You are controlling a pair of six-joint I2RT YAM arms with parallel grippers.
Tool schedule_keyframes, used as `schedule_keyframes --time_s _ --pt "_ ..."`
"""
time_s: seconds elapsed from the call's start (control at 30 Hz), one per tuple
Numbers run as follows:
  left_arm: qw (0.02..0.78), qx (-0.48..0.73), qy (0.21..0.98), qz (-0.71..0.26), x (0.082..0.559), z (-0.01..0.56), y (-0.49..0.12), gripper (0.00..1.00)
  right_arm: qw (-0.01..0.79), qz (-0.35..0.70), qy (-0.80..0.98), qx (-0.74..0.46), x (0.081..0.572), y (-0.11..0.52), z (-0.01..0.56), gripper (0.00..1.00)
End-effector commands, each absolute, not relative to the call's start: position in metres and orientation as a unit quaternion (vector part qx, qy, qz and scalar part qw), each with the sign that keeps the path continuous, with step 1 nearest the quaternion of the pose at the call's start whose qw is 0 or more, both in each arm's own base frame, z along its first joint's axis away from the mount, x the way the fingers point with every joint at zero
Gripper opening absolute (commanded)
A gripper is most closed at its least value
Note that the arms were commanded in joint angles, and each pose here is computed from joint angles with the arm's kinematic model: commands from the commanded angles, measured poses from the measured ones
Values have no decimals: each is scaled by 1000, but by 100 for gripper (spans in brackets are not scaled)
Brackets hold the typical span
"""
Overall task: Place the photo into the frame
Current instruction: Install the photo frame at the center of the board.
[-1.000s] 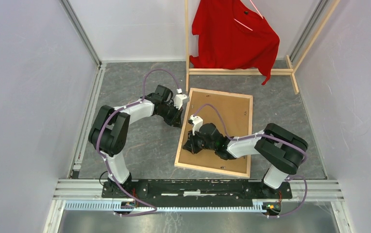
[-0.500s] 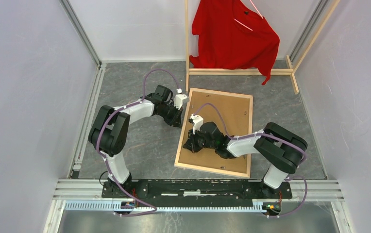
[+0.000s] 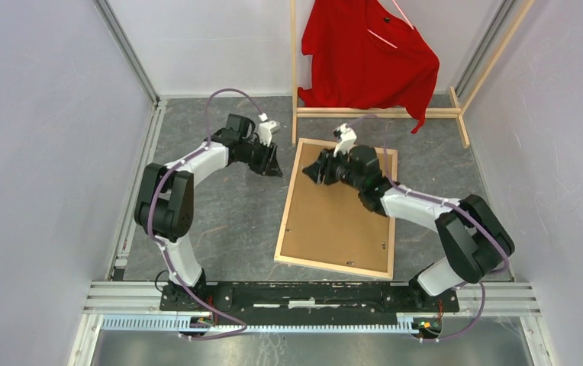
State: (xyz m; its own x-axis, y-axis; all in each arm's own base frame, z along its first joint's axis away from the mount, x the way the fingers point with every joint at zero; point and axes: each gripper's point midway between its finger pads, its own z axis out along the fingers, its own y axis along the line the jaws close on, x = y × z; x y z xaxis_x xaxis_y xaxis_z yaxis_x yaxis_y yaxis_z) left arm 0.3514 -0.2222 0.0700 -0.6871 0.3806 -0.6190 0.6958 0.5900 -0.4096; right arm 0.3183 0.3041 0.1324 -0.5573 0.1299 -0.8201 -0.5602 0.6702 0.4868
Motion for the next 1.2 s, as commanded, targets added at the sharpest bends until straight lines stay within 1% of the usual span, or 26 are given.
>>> schedule_keyframes --time_s 0.0,0.1,0.27,0.33,0.4,0.43,0.57,0.7,0.93,1.17 --pt "263 272 842 -385 379 94 -247 44 456 347 811 -120 363 285 133 50" --pt "256 262 843 -395 389 86 -253 46 445 345 820 -104 389 279 120 49" --pt "232 241 853 -401 393 68 -257 45 416 339 837 -104 414 285 95 50" --pt "227 238 855 -400 393 62 -257 41 410 344 838 -107 421 291 90 45" --pt "221 236 856 -404 392 58 -258 38 402 346 841 -108 426 295 82 35" --pt "217 236 855 -407 390 57 -259 36 399 346 842 -108 429 297 80 32" --pt "208 237 855 -411 386 51 -262 31 390 349 845 -106 432 300 71 27" --pt "203 237 856 -412 385 47 -263 28 380 356 847 -106 432 304 65 26" --pt "199 240 858 -408 382 40 -262 26 357 359 856 -106 430 307 48 27" --pt "197 241 861 -403 380 36 -261 23 349 361 859 -102 432 309 39 27"
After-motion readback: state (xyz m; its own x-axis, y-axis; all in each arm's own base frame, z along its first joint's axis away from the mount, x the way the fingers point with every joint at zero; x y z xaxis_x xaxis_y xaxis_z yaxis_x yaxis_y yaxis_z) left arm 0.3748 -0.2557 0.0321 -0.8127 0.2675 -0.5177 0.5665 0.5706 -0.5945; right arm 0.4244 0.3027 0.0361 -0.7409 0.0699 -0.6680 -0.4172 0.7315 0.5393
